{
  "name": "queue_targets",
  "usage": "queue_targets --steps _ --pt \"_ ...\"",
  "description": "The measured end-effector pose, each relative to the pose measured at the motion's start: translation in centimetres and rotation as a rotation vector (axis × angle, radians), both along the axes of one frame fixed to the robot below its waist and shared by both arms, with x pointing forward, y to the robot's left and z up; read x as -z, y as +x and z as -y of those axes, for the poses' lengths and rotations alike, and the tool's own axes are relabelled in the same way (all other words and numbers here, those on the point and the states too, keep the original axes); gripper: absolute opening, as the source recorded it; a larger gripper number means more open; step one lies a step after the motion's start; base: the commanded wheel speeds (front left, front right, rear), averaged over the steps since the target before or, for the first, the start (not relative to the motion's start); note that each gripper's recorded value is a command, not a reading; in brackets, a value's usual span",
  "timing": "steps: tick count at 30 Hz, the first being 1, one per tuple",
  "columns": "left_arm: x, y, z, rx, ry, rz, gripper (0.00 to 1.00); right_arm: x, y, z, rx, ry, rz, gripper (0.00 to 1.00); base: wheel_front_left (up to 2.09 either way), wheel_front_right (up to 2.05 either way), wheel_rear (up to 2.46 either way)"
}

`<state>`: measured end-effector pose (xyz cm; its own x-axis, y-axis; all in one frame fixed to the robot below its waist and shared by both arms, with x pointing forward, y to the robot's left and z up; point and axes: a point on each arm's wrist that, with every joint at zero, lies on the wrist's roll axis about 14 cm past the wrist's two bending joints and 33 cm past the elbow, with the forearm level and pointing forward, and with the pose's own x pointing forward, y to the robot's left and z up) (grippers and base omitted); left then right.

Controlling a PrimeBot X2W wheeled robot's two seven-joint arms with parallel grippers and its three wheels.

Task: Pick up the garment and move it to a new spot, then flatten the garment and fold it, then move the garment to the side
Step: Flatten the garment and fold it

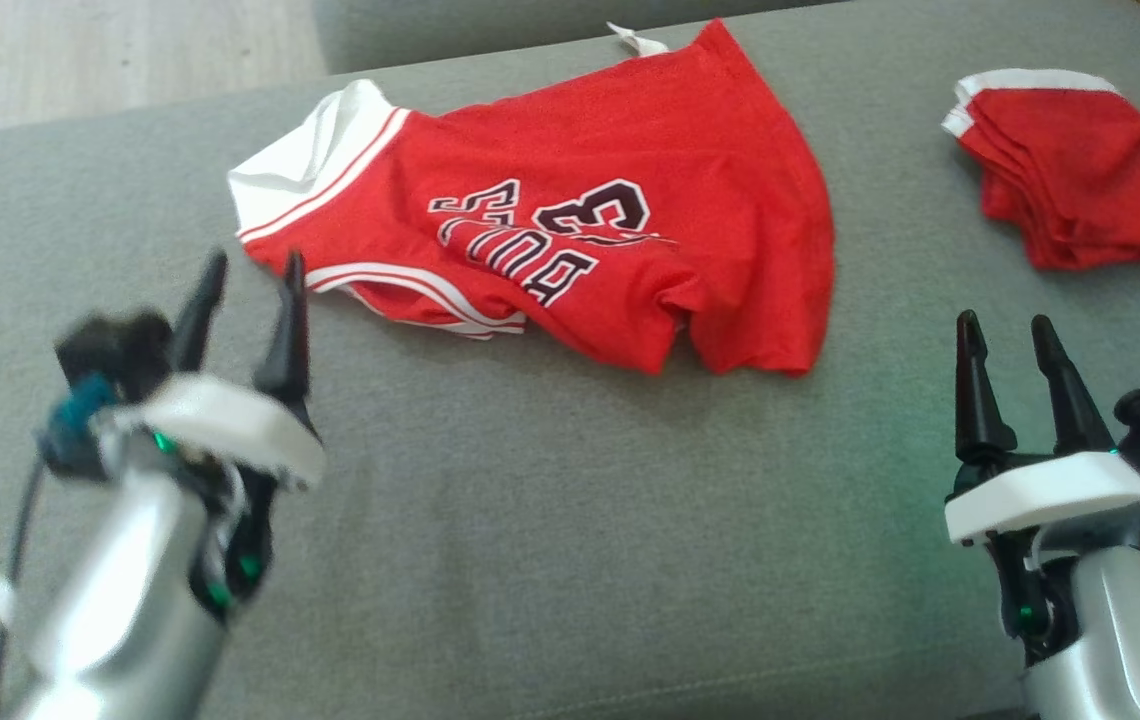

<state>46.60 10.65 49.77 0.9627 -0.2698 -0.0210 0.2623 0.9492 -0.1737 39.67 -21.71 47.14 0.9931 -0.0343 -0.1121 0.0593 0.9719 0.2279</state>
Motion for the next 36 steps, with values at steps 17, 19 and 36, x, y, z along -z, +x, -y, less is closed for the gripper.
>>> queue_targets --steps 17,19,36 --pt "0.5 -6.3 -2.0 -0.13 -0.114 -0.01 1.0 8.1 0.3 -6.4 -0.366 -0.218 -0.428 1.0 0.0 0.0 0.0" --pt "0.5 -6.5 -2.7 -0.152 -0.106 -0.007 1.0 8.1 1.5 -7.1 -0.386 -0.228 -0.437 1.0 0.0 0.0 0.0" --pt "1.1 -6.7 -4.8 -0.228 -0.109 -0.014 1.0 10.1 4.0 -6.3 -0.392 -0.368 -0.586 0.0 0.0 0.0 0.0"
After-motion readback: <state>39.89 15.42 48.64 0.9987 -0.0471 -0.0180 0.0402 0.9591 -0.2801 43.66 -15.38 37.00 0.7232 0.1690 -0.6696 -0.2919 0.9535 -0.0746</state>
